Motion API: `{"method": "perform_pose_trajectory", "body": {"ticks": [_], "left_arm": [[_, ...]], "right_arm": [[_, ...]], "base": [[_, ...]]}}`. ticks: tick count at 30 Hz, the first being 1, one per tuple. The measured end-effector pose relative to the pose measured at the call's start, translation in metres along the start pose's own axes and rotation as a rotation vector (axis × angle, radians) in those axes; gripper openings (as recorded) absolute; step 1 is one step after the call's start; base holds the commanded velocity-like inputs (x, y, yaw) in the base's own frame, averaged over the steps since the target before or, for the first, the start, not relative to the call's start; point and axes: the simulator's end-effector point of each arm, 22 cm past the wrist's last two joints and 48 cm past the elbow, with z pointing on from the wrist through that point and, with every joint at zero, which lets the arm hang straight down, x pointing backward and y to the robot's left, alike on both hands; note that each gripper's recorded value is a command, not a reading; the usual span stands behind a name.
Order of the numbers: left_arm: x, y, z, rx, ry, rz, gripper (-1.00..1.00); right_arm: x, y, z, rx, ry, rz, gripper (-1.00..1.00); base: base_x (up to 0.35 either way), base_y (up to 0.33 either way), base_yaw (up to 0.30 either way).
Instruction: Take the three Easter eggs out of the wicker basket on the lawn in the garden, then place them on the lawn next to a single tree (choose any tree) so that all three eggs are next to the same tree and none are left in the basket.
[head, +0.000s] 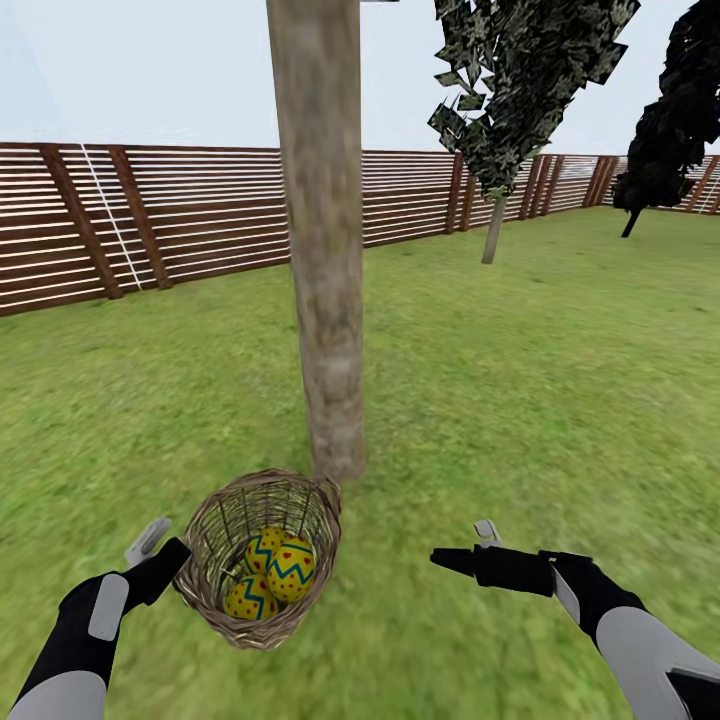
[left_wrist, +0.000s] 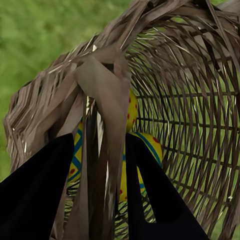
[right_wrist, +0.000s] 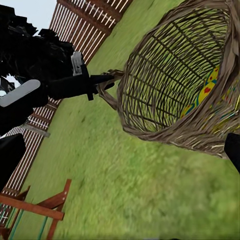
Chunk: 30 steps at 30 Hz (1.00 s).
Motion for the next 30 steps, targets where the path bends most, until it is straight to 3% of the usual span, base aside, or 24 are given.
{"method": "perform_pose_trajectory", "body": {"ticks": [15,18,22,26,30], "left_arm": [[0.01,0.016,0.019,0.0,-0.001,0.001,-1.0],[0.012,0.02,0.022,0.0,-0.002,0.0,-1.0],[0.014,0.025,0.027,0.0,-0.004,0.0,-1.0],[0.017,0.029,0.032,0.0,-0.004,0.0,-1.0],[0.02,0.034,0.037,0.0,-0.004,0.0,-1.0]], "right_arm": [[0.015,-0.021,0.004,-0.001,-0.002,-0.002,1.0],[0.053,-0.041,0.003,0.054,0.017,0.071,1.0],[0.064,-0.057,0.003,0.095,0.021,0.078,1.0],[0.066,-0.058,0.004,0.074,0.009,0.068,1.0],[0.068,-0.037,0.005,-0.05,0.003,0.066,1.0]], "base": [[0.0,0.0,0.0],[0.0,0.0,0.0],[0.0,0.0,0.0],[0.0,0.0,0.0],[0.0,0.0,0.0]]}}
